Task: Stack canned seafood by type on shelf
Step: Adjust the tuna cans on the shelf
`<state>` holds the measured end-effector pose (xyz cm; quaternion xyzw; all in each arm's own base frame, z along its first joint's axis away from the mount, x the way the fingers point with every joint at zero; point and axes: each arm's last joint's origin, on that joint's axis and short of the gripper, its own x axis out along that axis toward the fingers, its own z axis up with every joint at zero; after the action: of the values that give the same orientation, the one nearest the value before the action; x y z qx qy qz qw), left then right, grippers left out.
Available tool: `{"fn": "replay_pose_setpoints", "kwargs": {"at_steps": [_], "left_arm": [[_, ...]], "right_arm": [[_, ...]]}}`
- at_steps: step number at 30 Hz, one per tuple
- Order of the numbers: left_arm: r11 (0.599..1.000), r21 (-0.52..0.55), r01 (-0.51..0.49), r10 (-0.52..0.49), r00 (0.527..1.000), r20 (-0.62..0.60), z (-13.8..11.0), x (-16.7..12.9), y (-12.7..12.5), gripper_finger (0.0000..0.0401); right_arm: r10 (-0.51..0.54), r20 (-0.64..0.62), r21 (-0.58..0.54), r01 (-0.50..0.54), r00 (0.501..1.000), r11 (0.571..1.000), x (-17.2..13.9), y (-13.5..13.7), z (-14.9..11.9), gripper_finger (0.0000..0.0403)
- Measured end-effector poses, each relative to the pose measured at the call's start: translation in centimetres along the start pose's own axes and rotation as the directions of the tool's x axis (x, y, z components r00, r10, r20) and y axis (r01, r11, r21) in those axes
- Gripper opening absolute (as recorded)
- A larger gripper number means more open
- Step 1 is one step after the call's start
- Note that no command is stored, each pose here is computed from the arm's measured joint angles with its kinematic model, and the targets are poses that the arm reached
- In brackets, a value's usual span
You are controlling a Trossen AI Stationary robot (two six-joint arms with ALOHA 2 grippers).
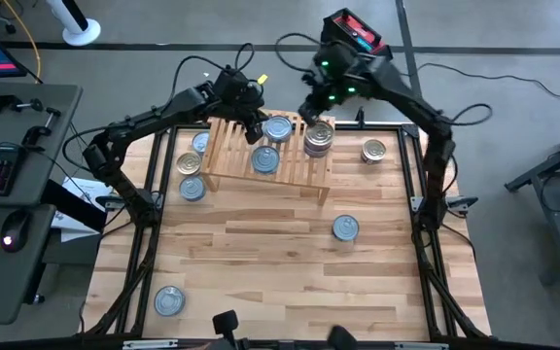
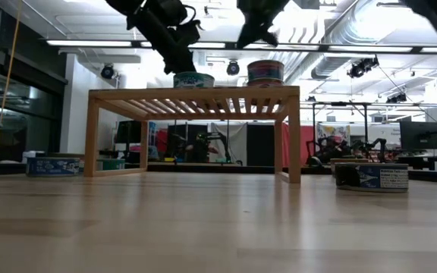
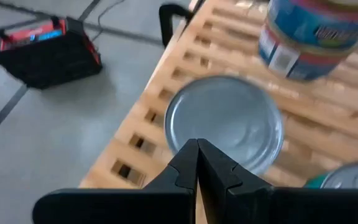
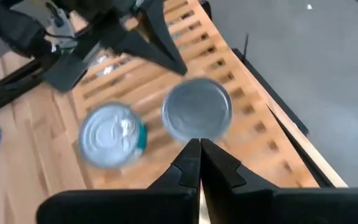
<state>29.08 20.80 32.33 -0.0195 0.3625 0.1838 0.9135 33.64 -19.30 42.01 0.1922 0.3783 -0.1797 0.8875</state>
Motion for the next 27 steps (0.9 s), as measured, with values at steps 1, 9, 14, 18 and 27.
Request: {"fn": "replay_pose_setpoints", "kwargs": {"at_steps": [1, 9, 14, 18, 27], "left_arm": [[1.000, -0.003, -0.005, 0.005, 1.000, -0.026, -0.2, 0.0, 0.0, 0.0000], [0.998, -0.060, 0.009, -0.019, 0.985, -0.170, -1.6, -0.1, -0.4, 0.0000], [0.994, -0.107, 0.017, -0.043, 0.968, -0.247, -2.3, -0.3, -0.6, 0.0000], [0.993, -0.116, 0.032, -0.066, 0.950, -0.304, -2.8, -0.4, -1.1, 0.0000], [0.992, -0.119, 0.042, -0.079, 0.943, -0.322, -2.9, -0.5, -1.5, 0.0000]], "right_arm": [[-0.005, -0.002, 0.007, 0.005, 1.000, 1.000, 1.2, -0.3, 0.2, 0.0000], [-0.051, -0.010, 0.187, 0.052, 0.999, 0.981, 6.5, -4.1, 1.0, 0.0000], [-0.066, -0.053, 0.257, 0.077, 0.996, 0.963, 8.3, -5.7, 0.7, 0.0000], [-0.050, -0.101, 0.271, 0.076, 0.994, 0.959, 9.9, -6.2, 0.2, 0.0000], [-0.029, -0.149, 0.281, 0.071, 0.988, 0.957, 11.9, -6.6, -0.3, 0.0000]]}}
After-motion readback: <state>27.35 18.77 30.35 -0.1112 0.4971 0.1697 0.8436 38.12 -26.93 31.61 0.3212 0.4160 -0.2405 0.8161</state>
